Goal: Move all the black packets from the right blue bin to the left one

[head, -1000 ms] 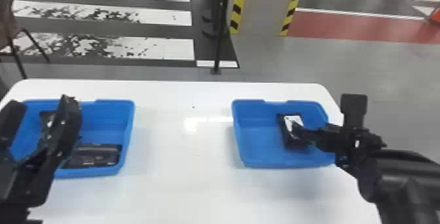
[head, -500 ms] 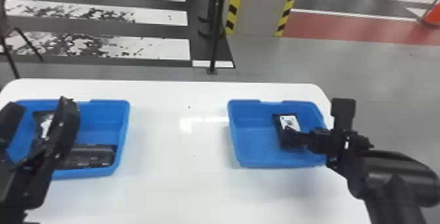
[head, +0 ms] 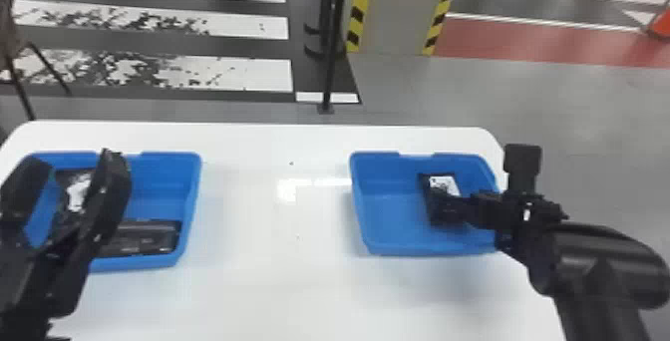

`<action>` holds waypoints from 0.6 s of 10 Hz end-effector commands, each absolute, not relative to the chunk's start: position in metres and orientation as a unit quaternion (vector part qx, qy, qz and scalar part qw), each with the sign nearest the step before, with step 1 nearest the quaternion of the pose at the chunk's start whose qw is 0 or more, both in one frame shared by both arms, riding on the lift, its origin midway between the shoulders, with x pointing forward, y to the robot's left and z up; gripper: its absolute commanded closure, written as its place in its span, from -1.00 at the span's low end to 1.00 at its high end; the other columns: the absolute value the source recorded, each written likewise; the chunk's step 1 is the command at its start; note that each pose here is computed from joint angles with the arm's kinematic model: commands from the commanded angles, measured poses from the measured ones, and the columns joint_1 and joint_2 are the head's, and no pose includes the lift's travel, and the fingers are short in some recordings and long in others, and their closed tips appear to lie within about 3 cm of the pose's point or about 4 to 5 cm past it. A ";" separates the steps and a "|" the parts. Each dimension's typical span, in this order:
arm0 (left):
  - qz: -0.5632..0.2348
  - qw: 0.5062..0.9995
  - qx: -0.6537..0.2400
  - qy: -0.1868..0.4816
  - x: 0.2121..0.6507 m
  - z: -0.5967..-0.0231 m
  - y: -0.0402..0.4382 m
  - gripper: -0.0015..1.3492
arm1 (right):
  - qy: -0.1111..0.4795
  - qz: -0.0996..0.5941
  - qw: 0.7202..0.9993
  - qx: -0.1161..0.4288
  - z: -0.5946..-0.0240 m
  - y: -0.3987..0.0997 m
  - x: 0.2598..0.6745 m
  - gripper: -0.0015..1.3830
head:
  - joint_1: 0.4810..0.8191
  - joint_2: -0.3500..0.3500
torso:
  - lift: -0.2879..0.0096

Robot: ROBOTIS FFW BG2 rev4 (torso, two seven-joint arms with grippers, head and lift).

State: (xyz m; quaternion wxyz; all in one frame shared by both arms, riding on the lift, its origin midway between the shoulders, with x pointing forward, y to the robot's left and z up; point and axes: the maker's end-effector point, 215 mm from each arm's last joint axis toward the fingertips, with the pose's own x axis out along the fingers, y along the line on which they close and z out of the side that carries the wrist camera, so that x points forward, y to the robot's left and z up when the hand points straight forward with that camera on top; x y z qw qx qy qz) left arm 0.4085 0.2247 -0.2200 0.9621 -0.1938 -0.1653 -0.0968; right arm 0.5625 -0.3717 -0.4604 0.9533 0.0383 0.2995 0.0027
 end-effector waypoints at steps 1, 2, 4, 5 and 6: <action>-0.097 0.962 -0.197 -0.164 0.409 -0.221 0.225 -0.77 | 0.308 0.002 0.950 0.044 -0.470 -0.371 0.562 -0.87 | 0.27 -0.48 | -0.01; -0.097 0.961 -0.199 -0.164 0.409 -0.222 0.225 -0.77 | 0.316 0.003 0.947 0.052 -0.478 -0.370 0.561 -0.86 | 0.27 -0.47 | -0.01; -0.096 0.961 -0.202 -0.164 0.409 -0.222 0.226 -0.77 | 0.321 0.007 0.945 0.058 -0.483 -0.365 0.562 -0.86 | 0.27 -0.47 | -0.01; -0.097 0.961 -0.201 -0.164 0.409 -0.222 0.225 -0.76 | 0.322 0.012 0.945 0.060 -0.484 -0.360 0.563 -0.76 | 0.27 -0.46 | -0.01; -0.097 0.961 -0.201 -0.164 0.409 -0.222 0.225 -0.77 | 0.326 0.022 0.943 0.069 -0.488 -0.356 0.566 -0.29 | 0.27 -0.45 | -0.01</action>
